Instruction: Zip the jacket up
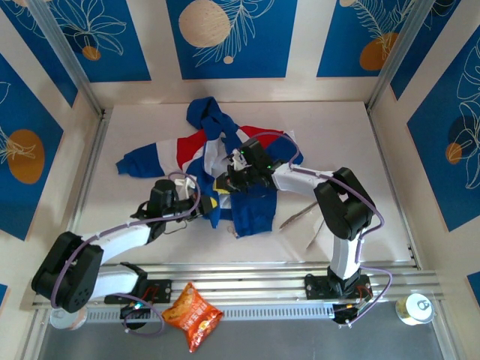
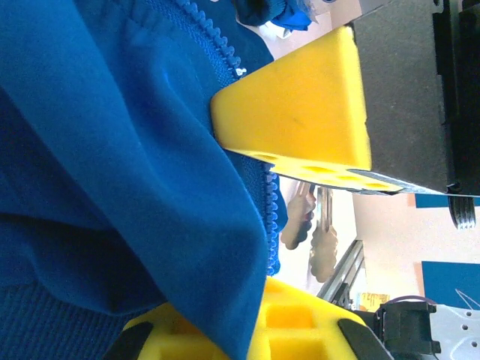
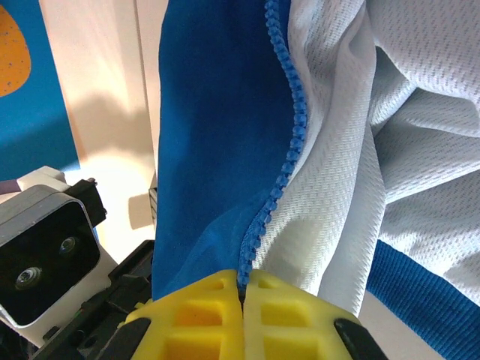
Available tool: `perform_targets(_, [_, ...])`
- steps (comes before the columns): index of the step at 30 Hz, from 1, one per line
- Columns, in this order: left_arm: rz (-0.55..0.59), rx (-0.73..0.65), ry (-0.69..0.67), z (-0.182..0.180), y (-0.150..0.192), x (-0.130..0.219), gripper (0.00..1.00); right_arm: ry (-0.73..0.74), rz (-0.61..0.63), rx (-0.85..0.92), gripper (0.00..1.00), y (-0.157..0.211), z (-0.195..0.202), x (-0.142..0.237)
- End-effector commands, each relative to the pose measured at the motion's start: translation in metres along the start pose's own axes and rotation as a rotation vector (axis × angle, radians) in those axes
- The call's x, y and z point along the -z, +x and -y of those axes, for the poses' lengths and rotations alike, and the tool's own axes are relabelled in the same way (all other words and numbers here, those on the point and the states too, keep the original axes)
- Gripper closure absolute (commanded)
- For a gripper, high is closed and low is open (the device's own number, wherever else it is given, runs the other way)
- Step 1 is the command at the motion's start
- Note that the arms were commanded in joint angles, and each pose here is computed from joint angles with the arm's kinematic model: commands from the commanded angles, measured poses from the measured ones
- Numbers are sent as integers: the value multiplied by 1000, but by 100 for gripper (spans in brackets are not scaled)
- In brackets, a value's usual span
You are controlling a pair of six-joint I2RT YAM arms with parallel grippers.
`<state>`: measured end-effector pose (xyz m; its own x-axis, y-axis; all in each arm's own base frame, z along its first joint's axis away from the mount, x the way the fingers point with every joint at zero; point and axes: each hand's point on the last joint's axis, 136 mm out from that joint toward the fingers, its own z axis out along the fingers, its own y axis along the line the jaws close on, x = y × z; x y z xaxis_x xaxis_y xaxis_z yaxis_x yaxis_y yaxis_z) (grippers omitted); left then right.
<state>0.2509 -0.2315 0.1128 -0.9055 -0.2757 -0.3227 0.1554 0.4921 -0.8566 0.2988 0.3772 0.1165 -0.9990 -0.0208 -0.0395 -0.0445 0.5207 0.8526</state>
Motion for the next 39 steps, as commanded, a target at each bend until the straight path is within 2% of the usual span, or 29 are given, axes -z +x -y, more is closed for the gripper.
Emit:
perform_targets(1, [-4, -6, -16, -4, 4, 5, 100, -32, -19, 27, 100, 7, -15, 1])
perform_targets(2, [-2, -7, -26, -6, 4, 6, 99, -29, -15, 34, 100, 7, -15, 2])
perform_targets(4, [1, -15, -42, -6, 3, 9, 87, -17, -2, 45, 100, 6, -15, 5])
perform_targets(8, [2, -49, -89, -5, 3, 18, 58, 7, 30, 62, 100, 0, -14, 12])
perform_targets(13, [1, -77, -145, -10, 8, 27, 42, 11, 42, 75, 100, -8, -18, 18])
perform_targets(17, [-15, -96, -150, -11, 16, 24, 38, 30, 47, 88, 100, -12, -19, 19])
perform_targets(22, [-25, -195, -111, 0, 22, 14, 37, 62, 45, 94, 100, -16, -15, 17])
perform_targets(27, [36, -244, -183, -5, 9, 21, 31, 92, 42, 110, 100, -20, -16, 17])
perform_targets(29, [38, -272, -164, 0, 9, 24, 30, 103, 45, 111, 100, -22, -15, 17])
perform_targets(39, [-6, -190, -4, 20, 3, 22, 32, 116, 54, 114, 100, -23, -20, 22])
